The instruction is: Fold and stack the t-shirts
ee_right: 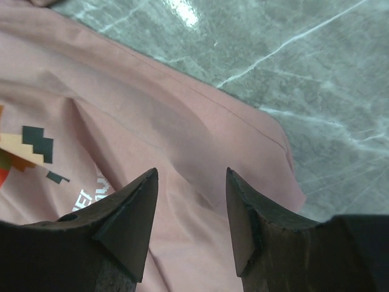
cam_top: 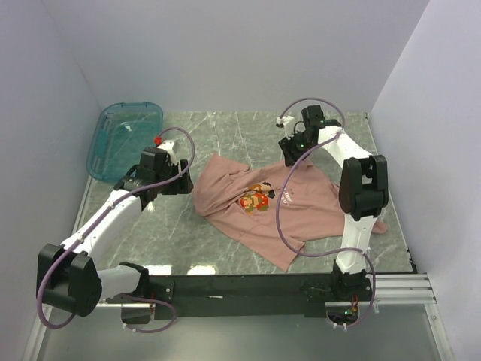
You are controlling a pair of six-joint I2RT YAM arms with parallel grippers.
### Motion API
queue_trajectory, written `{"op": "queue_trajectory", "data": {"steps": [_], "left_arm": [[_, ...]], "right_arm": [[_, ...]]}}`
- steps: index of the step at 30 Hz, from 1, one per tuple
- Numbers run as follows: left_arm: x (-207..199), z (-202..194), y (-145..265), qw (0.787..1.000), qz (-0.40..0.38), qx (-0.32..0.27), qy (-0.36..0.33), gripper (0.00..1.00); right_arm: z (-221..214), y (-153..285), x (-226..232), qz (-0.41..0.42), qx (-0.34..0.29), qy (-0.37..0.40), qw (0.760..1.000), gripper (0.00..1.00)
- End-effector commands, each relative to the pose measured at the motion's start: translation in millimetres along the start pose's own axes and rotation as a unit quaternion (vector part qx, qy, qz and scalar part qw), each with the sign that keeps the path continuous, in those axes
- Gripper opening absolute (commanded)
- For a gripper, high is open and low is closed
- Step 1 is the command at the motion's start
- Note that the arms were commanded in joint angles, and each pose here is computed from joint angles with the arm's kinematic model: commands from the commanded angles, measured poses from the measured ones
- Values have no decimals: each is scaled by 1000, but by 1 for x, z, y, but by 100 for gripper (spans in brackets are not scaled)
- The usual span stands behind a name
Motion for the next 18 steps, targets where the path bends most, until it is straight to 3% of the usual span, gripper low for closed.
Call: {"op": "queue_trajectory", "data": {"steps": [1, 6, 11, 16, 18], "left_arm": [[-2, 10, -1, 1000, -12, -19, -8, 73], [-4, 10, -2, 1000, -19, -19, -6, 73], [-4, 9, -2, 1000, -22, -19, -4, 73], [-5, 10, 0, 999, -25, -22, -3, 72], [-6, 11, 1, 999, -28, -27, -3, 73]], "right_arm": [[9, 4, -4, -28, -2, 7, 1000, 55], [4, -12, -3, -36, 17, 9, 999, 48], [1, -19, -1, -38, 34, 12, 999, 29], [-14, 5, 14, -24, 24, 28, 999, 0], [-17, 36, 32, -4, -9, 74, 997, 0]]}}
Point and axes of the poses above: each gripper's point midway between its finger pads, its own y axis back along the fingers, its own x axis along the line the jaws close on, z = x × y, the point moved 7 cm from there along y, back along the fingers, and after that the axes turned 15 degrees about -y, right-handed, at the moved point
